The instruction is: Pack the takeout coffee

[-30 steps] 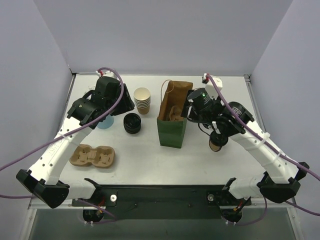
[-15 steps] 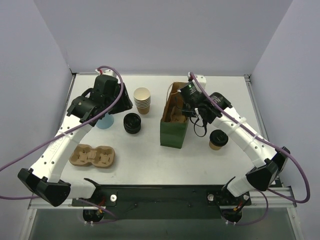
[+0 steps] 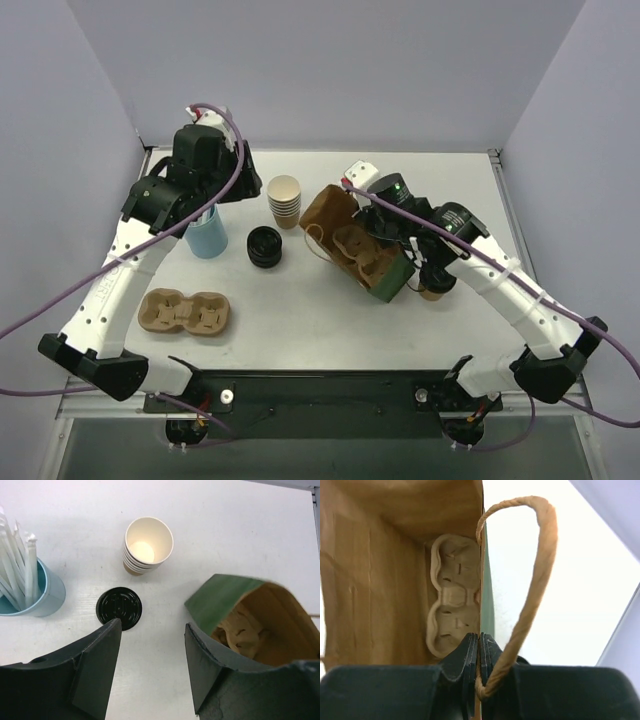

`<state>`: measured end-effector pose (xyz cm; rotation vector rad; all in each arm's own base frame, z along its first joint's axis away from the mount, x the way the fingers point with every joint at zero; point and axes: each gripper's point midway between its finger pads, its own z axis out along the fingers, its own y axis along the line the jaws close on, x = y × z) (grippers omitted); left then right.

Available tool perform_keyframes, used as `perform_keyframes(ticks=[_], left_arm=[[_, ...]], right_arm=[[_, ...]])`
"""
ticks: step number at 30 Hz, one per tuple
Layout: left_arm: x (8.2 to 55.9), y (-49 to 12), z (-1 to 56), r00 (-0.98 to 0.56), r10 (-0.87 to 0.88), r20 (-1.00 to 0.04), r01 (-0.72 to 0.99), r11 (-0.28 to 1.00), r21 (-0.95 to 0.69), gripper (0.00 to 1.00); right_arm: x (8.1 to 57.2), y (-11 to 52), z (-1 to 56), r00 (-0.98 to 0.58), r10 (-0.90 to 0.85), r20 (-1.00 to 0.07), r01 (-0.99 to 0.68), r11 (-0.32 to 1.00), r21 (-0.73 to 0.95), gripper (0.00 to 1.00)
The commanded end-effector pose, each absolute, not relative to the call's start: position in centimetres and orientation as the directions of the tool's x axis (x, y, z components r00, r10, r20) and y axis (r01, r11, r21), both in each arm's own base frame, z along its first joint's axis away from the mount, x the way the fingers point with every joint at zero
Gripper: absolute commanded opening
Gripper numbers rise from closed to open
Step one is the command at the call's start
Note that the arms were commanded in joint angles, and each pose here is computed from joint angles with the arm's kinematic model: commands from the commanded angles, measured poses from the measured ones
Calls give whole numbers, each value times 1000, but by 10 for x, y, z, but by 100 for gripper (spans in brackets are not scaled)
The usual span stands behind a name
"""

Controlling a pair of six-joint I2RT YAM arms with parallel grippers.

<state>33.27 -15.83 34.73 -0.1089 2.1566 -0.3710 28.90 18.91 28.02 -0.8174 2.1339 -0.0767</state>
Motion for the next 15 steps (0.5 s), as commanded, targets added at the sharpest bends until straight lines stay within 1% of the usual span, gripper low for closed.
perform_keyframes(ticks=[1,2,3,4,5,6,9,11,15], left_arm=[[343,-145,361,-527,-198,-827,46,965,-260,63],[341,-144,357,-530,-196,-825,44,965,-257,64],[340,-144,335,-559,-186,-808,33,969,-246,63],[334,-141,335,-555,-199,-808,32,965,-259,64],[330,-141,326,-569,-202,-797,30,964,-265,63],[326,-141,312,-590,-203,-781,29,962,-271,63],[314,-143,305,-597,-203,-776,57,954,-293,64],[306,-142,294,-607,-199,-769,68,952,-299,63],[299,-149,290,-620,-183,-763,112,942,-317,63]], right_arm=[[275,181,293,-272,-722,-636,-614,639,-463,0],[273,181,290,-262,-728,-634,-617,631,-470,0],[267,179,289,-230,-735,-638,-619,616,-487,0],[267,184,290,-203,-716,-668,-611,626,-484,0],[261,183,269,-209,-731,-650,-630,609,-482,0],[251,186,269,-176,-721,-670,-648,597,-473,0],[232,192,254,-124,-741,-660,-688,543,-481,0],[225,189,250,-103,-744,-660,-686,534,-494,0],[216,195,259,-44,-725,-687,-675,529,-515,0]])
